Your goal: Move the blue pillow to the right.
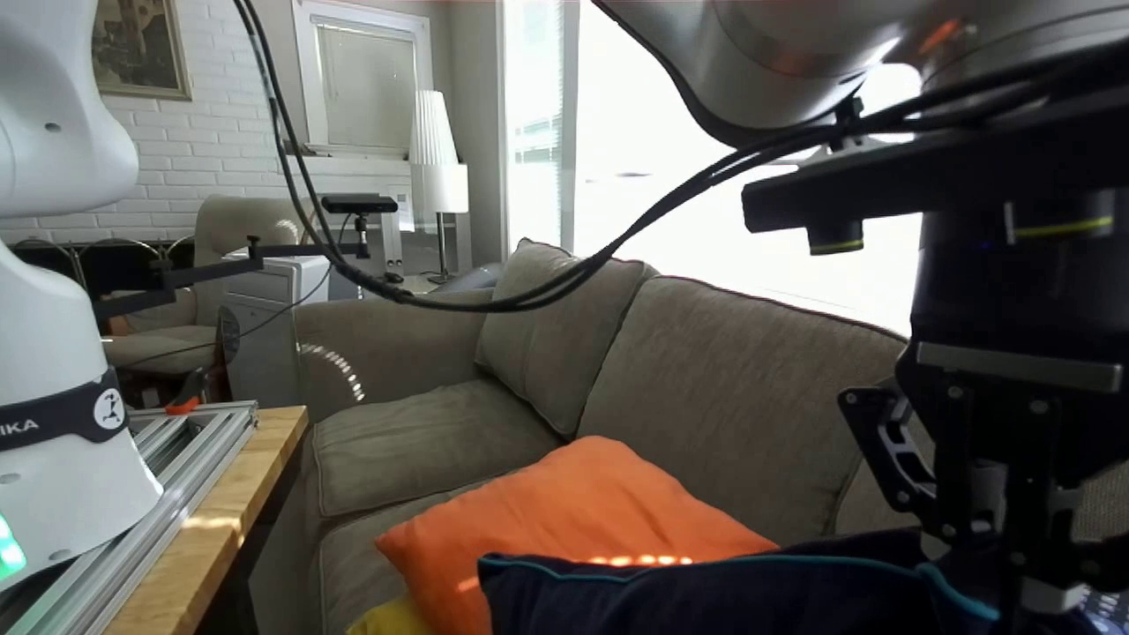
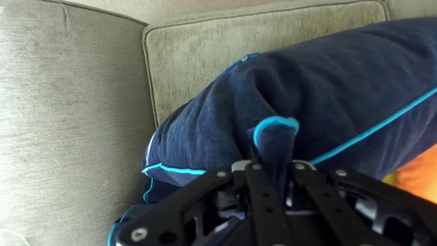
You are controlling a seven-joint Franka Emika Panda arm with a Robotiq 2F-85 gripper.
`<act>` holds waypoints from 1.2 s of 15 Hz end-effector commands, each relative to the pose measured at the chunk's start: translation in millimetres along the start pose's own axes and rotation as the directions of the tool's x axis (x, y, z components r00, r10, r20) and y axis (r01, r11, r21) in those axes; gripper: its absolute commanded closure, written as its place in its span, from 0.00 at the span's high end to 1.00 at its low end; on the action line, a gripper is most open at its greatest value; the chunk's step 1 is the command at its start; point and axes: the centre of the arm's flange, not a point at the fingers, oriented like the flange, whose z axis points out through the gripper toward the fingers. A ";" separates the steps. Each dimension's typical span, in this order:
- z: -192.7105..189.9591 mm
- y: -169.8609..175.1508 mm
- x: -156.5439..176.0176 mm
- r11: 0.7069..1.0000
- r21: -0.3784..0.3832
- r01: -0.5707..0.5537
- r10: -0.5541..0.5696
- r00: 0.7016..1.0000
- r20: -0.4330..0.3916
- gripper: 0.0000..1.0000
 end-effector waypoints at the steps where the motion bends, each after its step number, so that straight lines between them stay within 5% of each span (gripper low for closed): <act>1: 1.6 16.5 37.7 0.997 -0.016 -0.082 0.080 0.995 -0.063 0.03; 9: 25.2 50.3 81.6 0.950 -0.079 -0.301 0.287 0.946 -0.153 0.03; 18: 49.6 123.5 92.5 0.788 -0.111 -0.605 0.574 0.788 -0.221 0.03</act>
